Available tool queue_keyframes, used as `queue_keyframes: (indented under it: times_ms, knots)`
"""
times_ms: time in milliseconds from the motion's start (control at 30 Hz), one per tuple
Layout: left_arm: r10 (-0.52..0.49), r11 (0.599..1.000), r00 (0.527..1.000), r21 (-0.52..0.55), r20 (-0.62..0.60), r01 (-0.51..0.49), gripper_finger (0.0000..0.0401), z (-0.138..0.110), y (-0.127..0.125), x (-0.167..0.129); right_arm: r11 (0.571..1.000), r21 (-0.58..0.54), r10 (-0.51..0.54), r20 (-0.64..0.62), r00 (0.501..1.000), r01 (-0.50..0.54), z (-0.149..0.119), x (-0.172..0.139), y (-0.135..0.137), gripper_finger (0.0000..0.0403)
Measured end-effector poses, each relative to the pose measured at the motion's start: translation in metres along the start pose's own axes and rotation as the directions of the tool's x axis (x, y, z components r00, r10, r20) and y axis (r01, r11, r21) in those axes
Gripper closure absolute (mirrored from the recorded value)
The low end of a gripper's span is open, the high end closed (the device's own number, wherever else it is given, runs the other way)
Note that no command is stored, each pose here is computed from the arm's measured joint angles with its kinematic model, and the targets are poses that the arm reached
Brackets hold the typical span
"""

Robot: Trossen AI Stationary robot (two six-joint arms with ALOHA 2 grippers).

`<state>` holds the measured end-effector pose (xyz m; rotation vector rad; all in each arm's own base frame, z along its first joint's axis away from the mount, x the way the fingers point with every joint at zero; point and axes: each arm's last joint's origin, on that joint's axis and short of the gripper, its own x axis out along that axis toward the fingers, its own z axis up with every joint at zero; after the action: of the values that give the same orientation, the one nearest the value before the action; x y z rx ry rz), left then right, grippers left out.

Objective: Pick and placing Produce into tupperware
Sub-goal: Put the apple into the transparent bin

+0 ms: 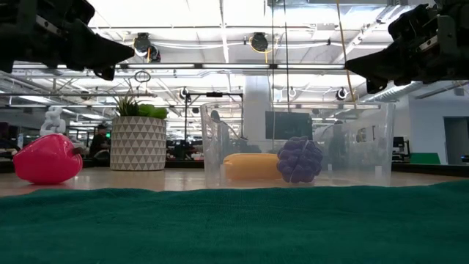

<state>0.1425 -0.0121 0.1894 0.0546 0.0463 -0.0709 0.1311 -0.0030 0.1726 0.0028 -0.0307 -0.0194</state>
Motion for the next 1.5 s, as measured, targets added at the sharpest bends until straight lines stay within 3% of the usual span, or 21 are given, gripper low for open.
queue_keyframes:
  times_ms: [300,600,1000,1500]
  knots:
    - [-0.008,1.000,1.000,0.004,0.022,0.008,0.0377,0.020,-0.008,0.002,1.000,0.000,0.000,0.000,1.000,0.000,0.000,0.000,0.000,0.0403]
    - [0.069,0.998,0.997,0.009,-0.032,-0.069,0.0377,0.041,-0.020,0.001,1.000,0.000,0.000,0.000,1.000,0.000,0.000,0.000,0.000,0.0403]
    - [0.005,0.998,0.995,-0.056,-0.101,-0.011,0.0377,0.044,-0.041,-0.006,1.000,0.000,0.000,0.000,1.000,0.000,0.000,0.000,0.000,0.0403]
    - [0.028,0.996,0.995,-0.086,-0.099,-0.037,0.0377,0.044,-0.055,-0.013,1.000,0.000,0.000,0.000,1.000,0.000,0.000,0.000,0.000,0.0403]
